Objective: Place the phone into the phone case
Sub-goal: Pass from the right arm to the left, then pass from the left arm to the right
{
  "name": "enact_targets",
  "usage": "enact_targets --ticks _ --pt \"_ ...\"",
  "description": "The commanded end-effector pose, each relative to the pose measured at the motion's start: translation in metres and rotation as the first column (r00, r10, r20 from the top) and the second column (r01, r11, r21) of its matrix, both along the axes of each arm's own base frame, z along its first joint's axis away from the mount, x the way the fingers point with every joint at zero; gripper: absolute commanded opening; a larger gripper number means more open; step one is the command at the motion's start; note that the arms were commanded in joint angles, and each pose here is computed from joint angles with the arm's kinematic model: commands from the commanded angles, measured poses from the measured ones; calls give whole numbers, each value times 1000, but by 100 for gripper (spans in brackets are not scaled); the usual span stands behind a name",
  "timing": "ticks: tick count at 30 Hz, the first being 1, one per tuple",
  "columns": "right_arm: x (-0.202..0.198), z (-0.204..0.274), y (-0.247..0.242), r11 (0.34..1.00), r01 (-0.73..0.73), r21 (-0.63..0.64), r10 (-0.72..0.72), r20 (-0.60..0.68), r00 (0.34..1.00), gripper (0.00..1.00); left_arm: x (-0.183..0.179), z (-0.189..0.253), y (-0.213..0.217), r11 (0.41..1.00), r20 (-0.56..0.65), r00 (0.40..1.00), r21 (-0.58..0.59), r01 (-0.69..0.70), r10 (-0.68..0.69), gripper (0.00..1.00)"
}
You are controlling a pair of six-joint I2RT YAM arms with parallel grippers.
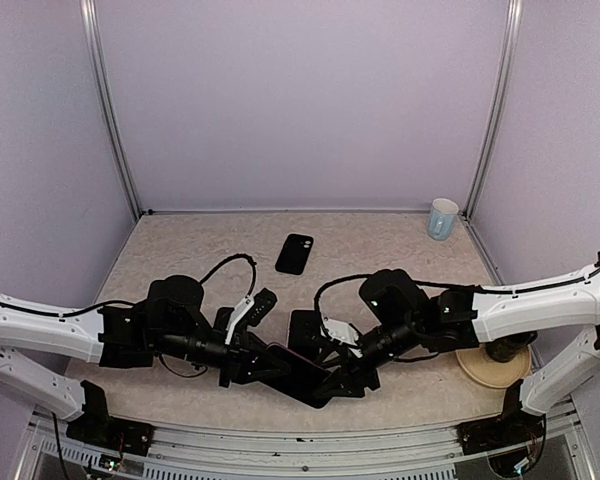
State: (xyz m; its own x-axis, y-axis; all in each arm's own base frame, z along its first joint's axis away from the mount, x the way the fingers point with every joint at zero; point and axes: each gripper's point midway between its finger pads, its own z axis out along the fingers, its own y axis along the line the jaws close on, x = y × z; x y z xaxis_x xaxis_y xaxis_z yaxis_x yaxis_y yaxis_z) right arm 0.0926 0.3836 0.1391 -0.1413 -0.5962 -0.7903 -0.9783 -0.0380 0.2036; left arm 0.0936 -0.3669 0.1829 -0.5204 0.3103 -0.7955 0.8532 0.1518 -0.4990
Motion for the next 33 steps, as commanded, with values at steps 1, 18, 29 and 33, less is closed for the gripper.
enact_targets --ticks 1,18,29,33 --pt "24 20 4 995 85 44 -89 110 990 62 15 24 -6 994 -15 998 -82 -68 67 0" --pt "52 33 8 967 242 78 -253 354 900 98 40 29 -12 975 -212 963 -106 -193 167 0" --pt "50 24 20 956 289 52 -276 495 824 100 54 20 -14 960 -296 929 -97 -261 223 0" --pt "49 25 20 953 297 61 -288 485 826 100 62 18 -8 946 -308 913 -95 -310 268 0"
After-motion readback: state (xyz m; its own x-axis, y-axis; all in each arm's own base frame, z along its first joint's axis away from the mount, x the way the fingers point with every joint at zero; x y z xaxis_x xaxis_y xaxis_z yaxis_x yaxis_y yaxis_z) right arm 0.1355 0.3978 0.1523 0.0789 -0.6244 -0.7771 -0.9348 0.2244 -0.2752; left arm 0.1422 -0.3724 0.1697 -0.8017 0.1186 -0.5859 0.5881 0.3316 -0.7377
